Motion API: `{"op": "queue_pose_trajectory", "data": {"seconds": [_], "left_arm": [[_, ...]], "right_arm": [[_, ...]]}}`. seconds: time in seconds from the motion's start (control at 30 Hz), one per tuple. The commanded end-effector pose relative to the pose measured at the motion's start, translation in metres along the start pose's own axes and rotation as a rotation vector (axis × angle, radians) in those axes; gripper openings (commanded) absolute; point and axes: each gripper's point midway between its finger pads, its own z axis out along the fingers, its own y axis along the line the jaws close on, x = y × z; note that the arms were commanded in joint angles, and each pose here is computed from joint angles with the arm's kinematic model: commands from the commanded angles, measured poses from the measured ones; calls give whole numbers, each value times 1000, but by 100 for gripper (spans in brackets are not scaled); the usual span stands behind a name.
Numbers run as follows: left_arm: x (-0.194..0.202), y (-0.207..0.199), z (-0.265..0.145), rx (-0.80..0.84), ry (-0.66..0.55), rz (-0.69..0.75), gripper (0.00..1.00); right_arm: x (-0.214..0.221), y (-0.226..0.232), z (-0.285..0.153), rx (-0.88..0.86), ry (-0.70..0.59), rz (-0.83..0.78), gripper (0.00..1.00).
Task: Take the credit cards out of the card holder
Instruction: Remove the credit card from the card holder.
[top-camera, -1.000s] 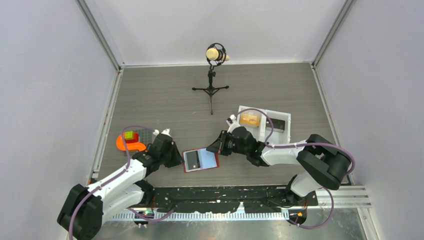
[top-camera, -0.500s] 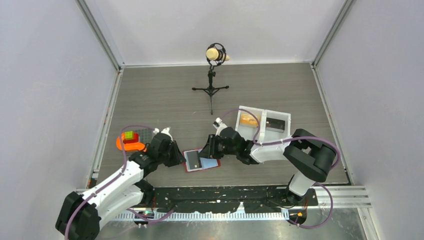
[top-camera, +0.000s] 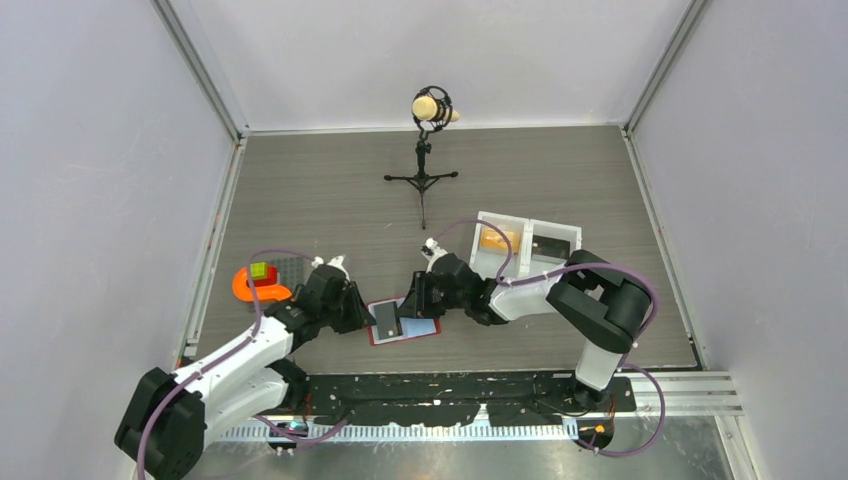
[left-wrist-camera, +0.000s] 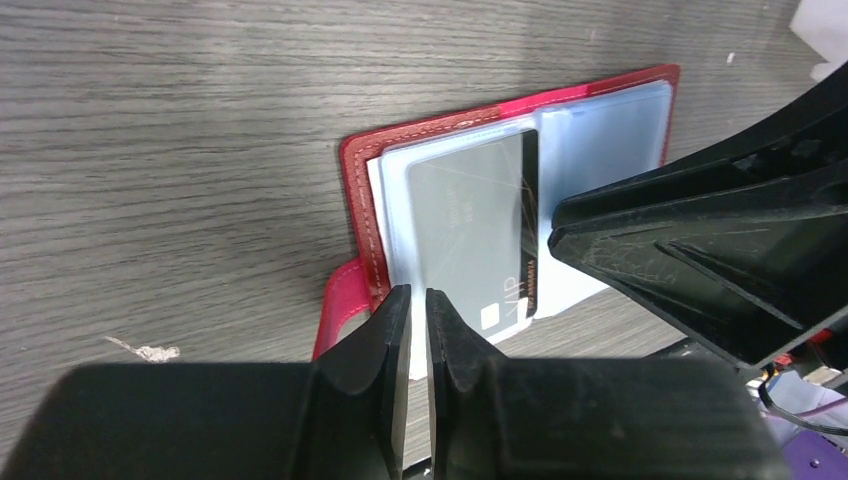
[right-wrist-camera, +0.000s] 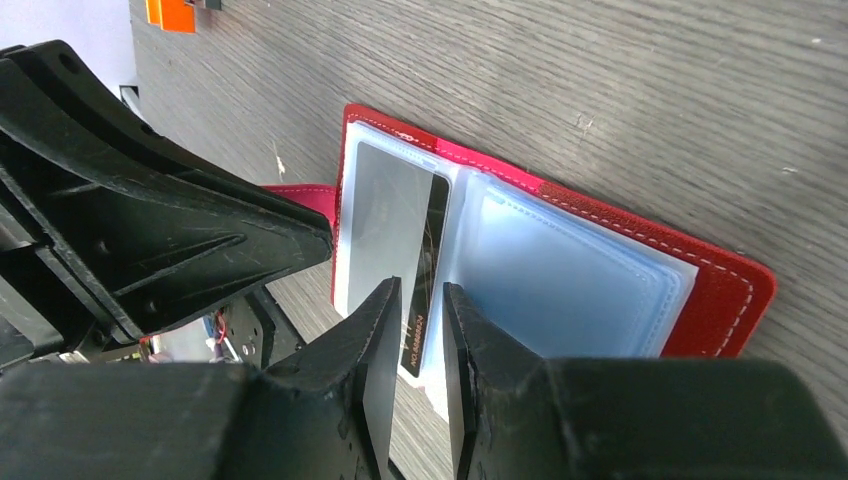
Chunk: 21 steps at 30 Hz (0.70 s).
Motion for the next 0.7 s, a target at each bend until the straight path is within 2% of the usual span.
{"op": "queue_pose_trajectory", "data": {"seconds": [0.0, 0.17, 0.67], "left_arm": [[0, 2, 8, 2, -6, 10, 12], [8, 14, 12, -50, 24, 3, 11], [13, 22, 13, -66, 27, -9, 11]], "right_arm": [[-10, 11, 6, -28, -18, -28, 29], [-7, 6, 8, -15, -8, -26, 29], [-1, 10, 14, -67, 6, 25, 28]]}}
